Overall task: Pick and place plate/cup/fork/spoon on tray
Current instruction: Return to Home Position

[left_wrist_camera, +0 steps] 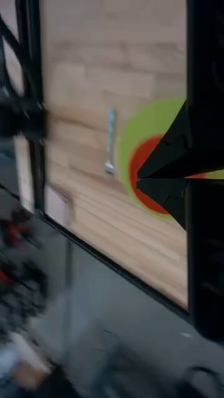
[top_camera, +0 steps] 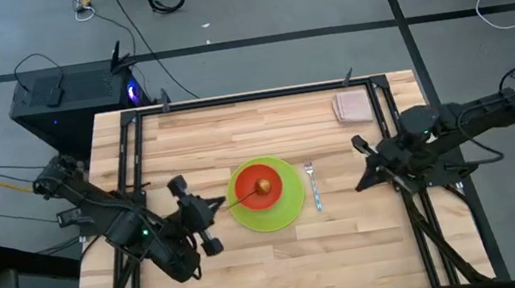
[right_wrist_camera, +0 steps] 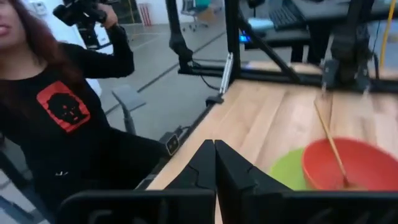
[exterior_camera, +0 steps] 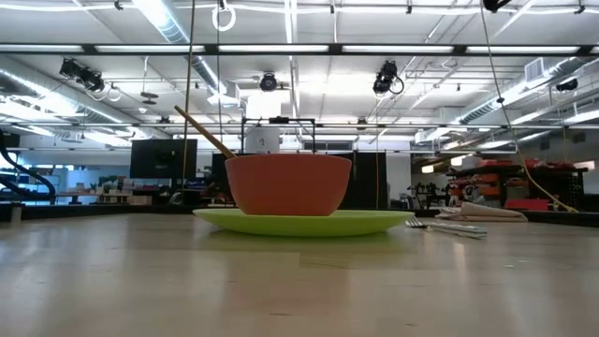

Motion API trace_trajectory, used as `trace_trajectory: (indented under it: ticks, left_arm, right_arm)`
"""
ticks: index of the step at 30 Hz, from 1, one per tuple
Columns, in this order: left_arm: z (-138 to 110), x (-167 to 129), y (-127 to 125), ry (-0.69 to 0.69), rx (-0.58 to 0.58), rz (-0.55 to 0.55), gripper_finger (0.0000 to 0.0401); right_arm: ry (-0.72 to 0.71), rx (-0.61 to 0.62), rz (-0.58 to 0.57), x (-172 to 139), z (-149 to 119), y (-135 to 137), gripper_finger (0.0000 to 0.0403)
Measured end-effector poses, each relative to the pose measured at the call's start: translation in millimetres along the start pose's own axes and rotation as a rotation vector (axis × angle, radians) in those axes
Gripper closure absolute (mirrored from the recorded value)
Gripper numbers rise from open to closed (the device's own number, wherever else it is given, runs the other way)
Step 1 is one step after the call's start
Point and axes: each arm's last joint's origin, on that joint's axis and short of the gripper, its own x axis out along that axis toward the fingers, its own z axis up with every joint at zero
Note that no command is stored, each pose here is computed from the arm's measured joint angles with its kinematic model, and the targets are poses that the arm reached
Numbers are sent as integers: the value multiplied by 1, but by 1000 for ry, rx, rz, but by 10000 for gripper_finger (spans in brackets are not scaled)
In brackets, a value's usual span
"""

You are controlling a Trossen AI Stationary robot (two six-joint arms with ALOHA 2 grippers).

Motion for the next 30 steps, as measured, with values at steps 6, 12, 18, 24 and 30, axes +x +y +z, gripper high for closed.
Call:
trace_trajectory:
  ticks: [6, 12, 18, 24, 30]
  left_arm:
    - [16, 18, 2, -5, 66, -80, 392]
    - [36, 42, 17, -32, 92, -186, 396]
    - [52, 54, 41, -87, 139, -352, 387]
    - [61, 49, 85, -121, 79, -296, 396]
    - [62, 32, 124, -183, 67, -375, 380]
  right_arm:
    - [-49, -92, 4, -23, -1, 9, 399]
    - [-72, -118, -63, -42, -6, 14, 401]
    - [-88, -121, -92, -51, -9, 17, 398]
    - [-99, -125, -92, -58, -10, 19, 400]
    - [-100, -125, -92, -58, -11, 19, 398]
